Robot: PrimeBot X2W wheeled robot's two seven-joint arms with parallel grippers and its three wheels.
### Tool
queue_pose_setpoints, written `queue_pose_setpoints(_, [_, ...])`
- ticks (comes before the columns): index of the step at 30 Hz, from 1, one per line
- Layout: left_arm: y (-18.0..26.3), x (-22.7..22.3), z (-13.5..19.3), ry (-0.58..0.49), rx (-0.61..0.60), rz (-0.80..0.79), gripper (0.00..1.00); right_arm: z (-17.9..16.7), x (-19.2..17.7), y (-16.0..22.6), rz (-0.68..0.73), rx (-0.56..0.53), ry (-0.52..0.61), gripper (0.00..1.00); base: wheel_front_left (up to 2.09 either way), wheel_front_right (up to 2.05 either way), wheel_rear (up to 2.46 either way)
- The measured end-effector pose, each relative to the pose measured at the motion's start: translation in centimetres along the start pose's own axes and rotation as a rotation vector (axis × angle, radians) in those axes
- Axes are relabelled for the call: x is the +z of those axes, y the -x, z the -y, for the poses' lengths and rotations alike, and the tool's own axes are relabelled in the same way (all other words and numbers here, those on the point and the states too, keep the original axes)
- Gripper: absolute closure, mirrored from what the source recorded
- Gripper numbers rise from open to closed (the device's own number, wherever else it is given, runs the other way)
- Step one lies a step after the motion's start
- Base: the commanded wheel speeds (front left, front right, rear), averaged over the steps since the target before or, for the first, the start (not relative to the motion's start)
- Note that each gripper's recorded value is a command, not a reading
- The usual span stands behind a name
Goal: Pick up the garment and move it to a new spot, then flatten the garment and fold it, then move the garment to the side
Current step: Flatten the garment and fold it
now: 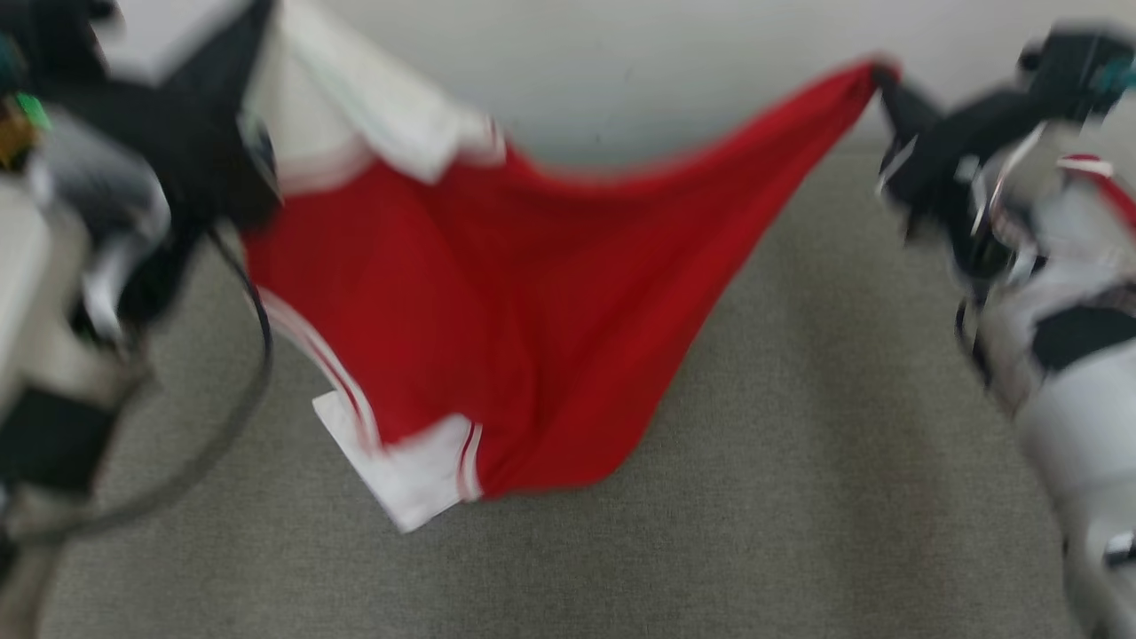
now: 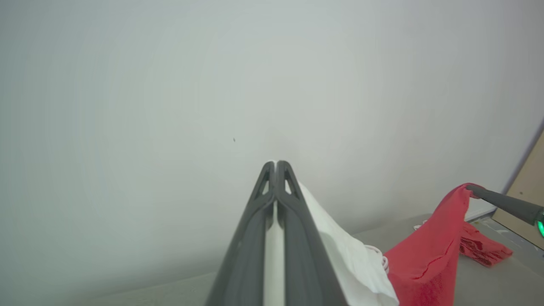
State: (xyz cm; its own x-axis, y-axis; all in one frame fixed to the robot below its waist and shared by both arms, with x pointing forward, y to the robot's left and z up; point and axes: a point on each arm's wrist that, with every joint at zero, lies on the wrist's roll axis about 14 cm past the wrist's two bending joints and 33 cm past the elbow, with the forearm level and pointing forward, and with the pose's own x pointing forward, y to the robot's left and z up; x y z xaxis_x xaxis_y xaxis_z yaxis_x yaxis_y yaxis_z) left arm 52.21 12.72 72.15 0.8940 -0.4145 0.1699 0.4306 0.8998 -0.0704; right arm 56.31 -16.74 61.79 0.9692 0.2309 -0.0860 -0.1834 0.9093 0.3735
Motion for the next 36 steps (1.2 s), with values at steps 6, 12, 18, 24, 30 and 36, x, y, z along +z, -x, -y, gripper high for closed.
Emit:
queue_pose_setpoints(6, [-8.0, 10.6, -1.7, -0.152, 0.044, 0.160, 1.00, -1.4, 10.8, -5.5, 0.153, -0.004, 0.007, 1.00, 0.00, 0.00, 0.00])
queue_pose_setpoints(12, [-12.8, 16.1, -3.1, -0.205, 0.095, 0.318, 1.00, -1.1, 17.2, -8.6, 0.314, -0.028, 0.000, 1.00, 0.00, 0.00, 0.00])
queue_pose_setpoints(18, [-16.4, 16.7, -2.2, -0.154, 0.050, 0.462, 1.00, 0.1, 19.7, -10.7, 0.422, -0.047, 0.024, 1.00, 0.00, 0.00, 0.00])
queue_pose_setpoints(24, [-19.9, 7.6, -4.0, -0.103, 0.045, 0.356, 1.00, 1.0, 14.1, -14.7, 0.341, -0.041, 0.059, 1.00, 0.00, 0.00, 0.00])
queue_pose_setpoints(30, [-19.2, -0.2, -5.4, -0.016, 0.061, 0.262, 1.00, 0.8, 5.8, -15.8, 0.213, 0.010, 0.065, 1.00, 0.00, 0.00, 0.00])
queue_pose_setpoints(36, [-14.4, -5.1, -5.6, 0.044, 0.033, 0.213, 1.00, 1.1, -3.4, -11.8, 0.056, 0.082, 0.039, 1.00, 0.00, 0.00, 0.00])
